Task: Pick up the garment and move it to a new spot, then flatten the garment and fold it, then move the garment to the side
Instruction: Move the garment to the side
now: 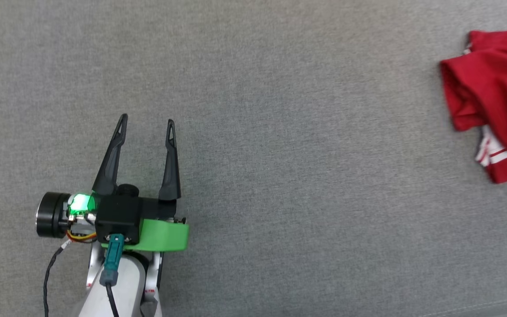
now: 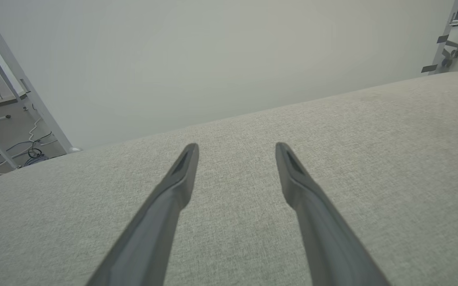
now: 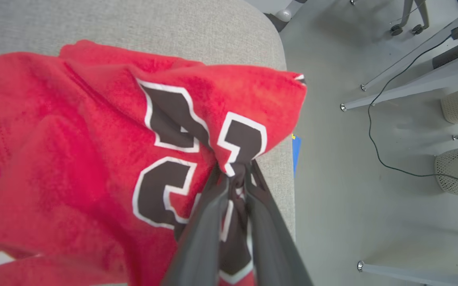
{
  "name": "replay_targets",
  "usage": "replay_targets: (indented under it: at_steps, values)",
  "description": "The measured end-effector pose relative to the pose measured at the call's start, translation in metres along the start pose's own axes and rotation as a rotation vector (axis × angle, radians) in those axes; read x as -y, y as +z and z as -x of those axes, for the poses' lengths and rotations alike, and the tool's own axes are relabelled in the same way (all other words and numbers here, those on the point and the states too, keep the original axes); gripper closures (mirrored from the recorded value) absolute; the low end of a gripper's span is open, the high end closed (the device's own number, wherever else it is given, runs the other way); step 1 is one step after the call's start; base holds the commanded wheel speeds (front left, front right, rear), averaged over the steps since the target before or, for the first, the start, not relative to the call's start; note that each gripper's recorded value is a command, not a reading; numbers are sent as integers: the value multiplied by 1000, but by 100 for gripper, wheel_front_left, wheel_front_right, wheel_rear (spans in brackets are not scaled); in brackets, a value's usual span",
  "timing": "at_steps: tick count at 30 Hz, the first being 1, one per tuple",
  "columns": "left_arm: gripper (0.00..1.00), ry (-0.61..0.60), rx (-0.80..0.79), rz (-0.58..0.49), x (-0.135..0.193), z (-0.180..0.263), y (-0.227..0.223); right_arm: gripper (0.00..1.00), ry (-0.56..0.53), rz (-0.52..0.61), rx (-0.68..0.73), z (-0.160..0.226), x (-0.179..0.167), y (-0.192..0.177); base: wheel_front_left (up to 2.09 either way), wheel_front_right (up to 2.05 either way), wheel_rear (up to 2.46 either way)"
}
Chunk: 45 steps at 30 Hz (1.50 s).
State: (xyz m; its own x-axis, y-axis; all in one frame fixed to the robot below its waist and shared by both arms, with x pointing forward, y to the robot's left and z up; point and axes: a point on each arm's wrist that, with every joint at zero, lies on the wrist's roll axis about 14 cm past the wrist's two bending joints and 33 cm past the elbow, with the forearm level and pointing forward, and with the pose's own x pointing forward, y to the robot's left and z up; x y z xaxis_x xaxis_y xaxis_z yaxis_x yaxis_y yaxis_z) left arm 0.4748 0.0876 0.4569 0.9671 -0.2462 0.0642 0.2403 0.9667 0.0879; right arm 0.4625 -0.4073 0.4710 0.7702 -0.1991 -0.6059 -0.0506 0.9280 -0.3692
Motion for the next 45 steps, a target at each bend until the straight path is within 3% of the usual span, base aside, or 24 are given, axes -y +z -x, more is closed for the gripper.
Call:
replay_targets:
  at_steps: [7,15,16,17,23,26,32,39,45]
  values:
    - [0,15,-22,-3,-7,-5,-17,100,-135,-6,-83,-34,39,-16,0,0,0]
    - [0,46,-54,-25,-19,-2,-31,100,-191,-44,-126,-61,46,-32,0,0,0]
    - [0,48,-54,-28,-20,-2,-31,58,-193,-50,-123,-62,46,-31,0,0,0]
    - [0,51,-52,-32,-21,-2,-30,0,-192,-54,-120,-63,44,-31,0,0,0]
    - [0,62,-22,-40,-22,1,-13,0,-210,-46,-43,-52,47,-17,0,0,0]
    - [0,69,-15,-39,-22,7,-5,0,-233,-60,92,-39,55,9,0,0,0]
    - [0,101,-19,-40,-27,29,10,0,-268,-31,491,7,56,86,0,0,0]
    - [0,131,9,-43,-33,49,32,0,-221,-39,892,74,12,151,0,0,0]
    - [0,157,35,-55,-38,64,49,0,-100,-109,1082,117,-54,169,0,0,0]
